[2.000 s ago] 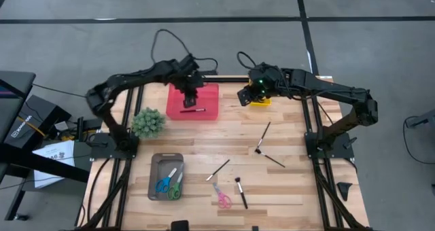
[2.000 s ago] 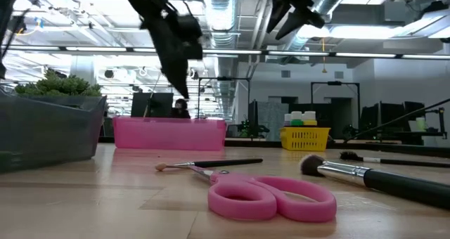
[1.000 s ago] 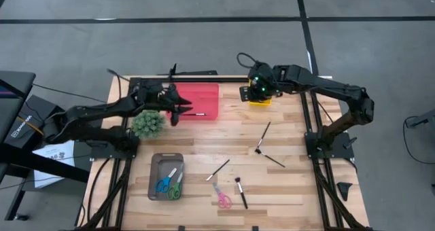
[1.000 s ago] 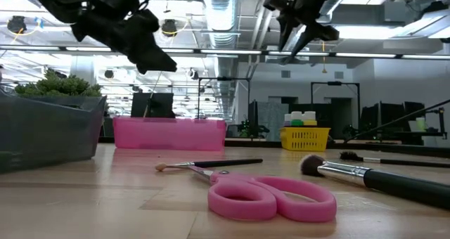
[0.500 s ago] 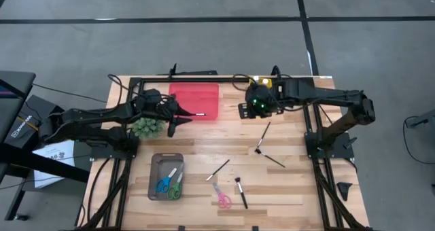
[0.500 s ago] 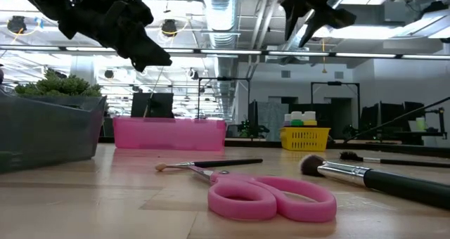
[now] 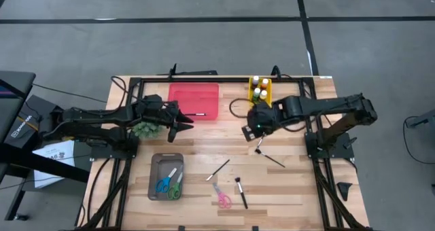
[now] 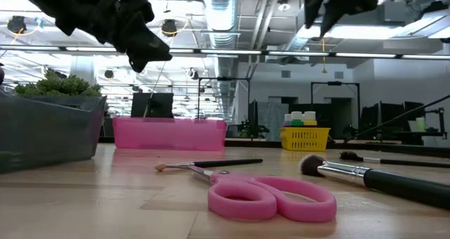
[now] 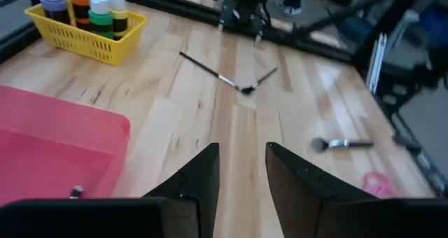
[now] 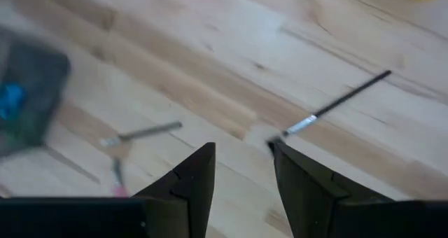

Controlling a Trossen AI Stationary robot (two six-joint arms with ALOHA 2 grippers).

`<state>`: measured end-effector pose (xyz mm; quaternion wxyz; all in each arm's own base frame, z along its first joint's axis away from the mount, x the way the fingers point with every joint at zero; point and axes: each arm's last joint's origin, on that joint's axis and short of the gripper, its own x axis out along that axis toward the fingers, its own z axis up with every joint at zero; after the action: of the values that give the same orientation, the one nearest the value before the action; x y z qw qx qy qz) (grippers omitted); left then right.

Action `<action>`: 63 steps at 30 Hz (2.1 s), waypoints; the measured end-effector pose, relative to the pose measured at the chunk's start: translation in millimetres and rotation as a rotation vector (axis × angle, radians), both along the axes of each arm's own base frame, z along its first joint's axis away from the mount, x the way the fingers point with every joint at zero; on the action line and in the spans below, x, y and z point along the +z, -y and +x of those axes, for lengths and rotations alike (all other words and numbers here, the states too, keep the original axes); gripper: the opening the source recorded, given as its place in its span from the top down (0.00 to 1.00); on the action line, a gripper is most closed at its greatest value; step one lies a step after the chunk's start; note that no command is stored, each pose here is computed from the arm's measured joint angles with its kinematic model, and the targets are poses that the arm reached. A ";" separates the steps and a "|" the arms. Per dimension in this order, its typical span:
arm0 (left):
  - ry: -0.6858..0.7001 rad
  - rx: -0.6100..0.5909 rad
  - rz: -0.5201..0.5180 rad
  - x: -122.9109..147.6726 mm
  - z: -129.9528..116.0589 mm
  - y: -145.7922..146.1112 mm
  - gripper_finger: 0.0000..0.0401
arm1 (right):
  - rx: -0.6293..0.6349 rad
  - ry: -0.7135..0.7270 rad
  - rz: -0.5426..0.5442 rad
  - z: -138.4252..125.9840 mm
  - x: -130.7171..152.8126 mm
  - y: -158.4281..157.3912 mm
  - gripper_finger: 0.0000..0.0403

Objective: Pick & Place Paint Supplies
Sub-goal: Put the brow brush into the red bin

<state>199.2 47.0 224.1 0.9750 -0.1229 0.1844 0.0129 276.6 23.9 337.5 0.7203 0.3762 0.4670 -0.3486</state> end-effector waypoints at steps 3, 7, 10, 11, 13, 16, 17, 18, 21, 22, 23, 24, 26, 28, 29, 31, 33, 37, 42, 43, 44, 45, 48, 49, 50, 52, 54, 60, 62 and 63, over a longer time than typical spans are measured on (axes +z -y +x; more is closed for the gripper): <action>0.042 0.069 -0.051 4.3 3.2 4.8 0.72 | 0.092 -0.089 -0.024 -9.2 -2.2 -12.8 0.65; 0.142 0.228 -0.114 13.3 6.9 7.2 0.72 | 0.135 -0.210 -0.085 -23.3 -3.9 -23.7 0.65; 0.213 0.340 -0.162 18.8 7.6 5.2 0.72 | 0.141 -0.247 -0.148 -28.2 -4.0 -25.7 0.65; 0.233 0.370 -0.185 20.1 7.7 4.6 0.72 | 0.137 -0.244 -0.150 -27.6 -5.4 -24.9 0.65; 0.270 0.420 -0.230 22.4 7.6 3.3 0.72 | 0.125 -0.240 -0.144 -25.1 -10.9 -22.2 0.65; 0.299 0.454 -0.299 23.9 7.7 2.7 0.72 | 0.126 -0.206 -0.129 -16.9 -29.9 -18.9 0.65; 0.305 0.460 -0.326 24.1 7.7 2.7 0.72 | 0.137 -0.195 -0.123 -13.7 -38.8 -18.4 0.65; 0.310 0.464 -0.351 24.3 7.7 2.9 0.72 | 0.150 -0.181 -0.115 -10.7 -48.1 -18.1 0.65; 0.328 0.463 -0.414 25.4 8.5 6.2 0.72 | 0.182 -0.111 -0.070 -2.7 -73.2 -18.4 0.65; 0.337 0.454 -0.425 26.3 9.0 8.1 0.72 | 0.180 -0.090 -0.063 -1.2 -82.0 -18.7 0.65; 0.347 0.443 -0.438 27.4 9.5 10.3 0.72 | 0.172 -0.080 -0.057 -1.2 -90.4 -18.8 0.65; 0.360 0.430 -0.447 28.8 10.1 12.7 0.73 | 0.163 -0.073 -0.052 -1.7 -98.8 -18.7 0.65; 0.396 0.394 -0.457 33.0 11.1 18.3 0.73 | 0.151 -0.086 -0.042 -5.5 -113.9 -18.1 0.65; 0.441 0.358 -0.478 37.8 11.9 24.2 0.73 | 0.135 -0.127 -0.028 -12.6 -128.2 -17.2 0.65; 0.462 0.350 -0.491 40.1 12.1 27.1 0.73 | 0.134 -0.149 -0.019 -16.2 -134.3 -16.9 0.65; 0.496 0.344 -0.498 43.5 12.2 32.0 0.73 | 0.141 -0.186 -0.014 -22.6 -144.1 -17.6 0.65; 0.505 0.350 -0.497 44.2 12.2 35.2 0.73 | 0.144 -0.195 -0.014 -26.6 -151.5 -20.2 0.65; 0.509 0.363 -0.501 44.3 12.1 38.1 0.73 | 0.173 -0.103 -0.002 -23.6 -159.6 -30.6 0.65; 0.511 0.369 -0.506 44.3 12.1 41.7 0.73 | 0.145 -0.084 0.012 -19.1 -173.6 -37.0 0.65; 0.516 0.371 -0.506 44.6 12.0 42.4 0.73 | 0.144 -0.105 0.008 -18.2 -178.1 -37.1 0.65; 0.519 0.375 -0.507 44.9 11.9 42.8 0.73 | 0.145 -0.117 0.006 -15.4 -183.3 -37.8 0.65; 0.520 0.376 -0.506 45.0 11.9 43.0 0.73 | 0.152 -0.137 0.000 -12.9 -189.4 -38.9 0.65; 0.529 0.375 -0.507 45.8 11.8 42.9 0.73 | 0.175 -0.193 -0.025 -7.5 -201.0 -43.1 0.65; 0.531 0.375 -0.508 46.0 11.8 42.9 0.73 | 0.177 -0.200 -0.037 -4.3 -203.3 -44.5 0.65; 0.535 0.374 -0.509 46.4 11.8 42.9 0.73 | 0.181 -0.207 -0.051 -2.1 -205.2 -45.9 0.65; 0.537 0.374 -0.509 46.6 11.7 42.9 0.73 | 0.185 -0.234 -0.077 2.4 -210.0 -48.9 0.65; 0.536 0.374 -0.509 46.5 11.8 42.9 0.73 | 0.187 -0.239 -0.104 6.9 -211.1 -51.4 0.65; 0.544 0.373 -0.511 47.2 11.7 42.9 0.73 | 0.187 -0.251 -0.108 17.5 -211.3 -54.9 0.70; 0.544 0.373 -0.511 47.2 11.7 42.9 0.73 | 0.178 -0.253 -0.105 18.6 -209.8 -52.5 0.75; 0.544 0.373 -0.511 47.2 11.7 42.9 0.73 | 0.177 -0.252 -0.100 18.4 -209.5 -51.8 0.78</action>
<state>210.9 4.1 271.3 0.9074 -0.3911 -0.1080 0.1100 295.0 75.8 128.0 0.7017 0.2507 0.5670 -0.3509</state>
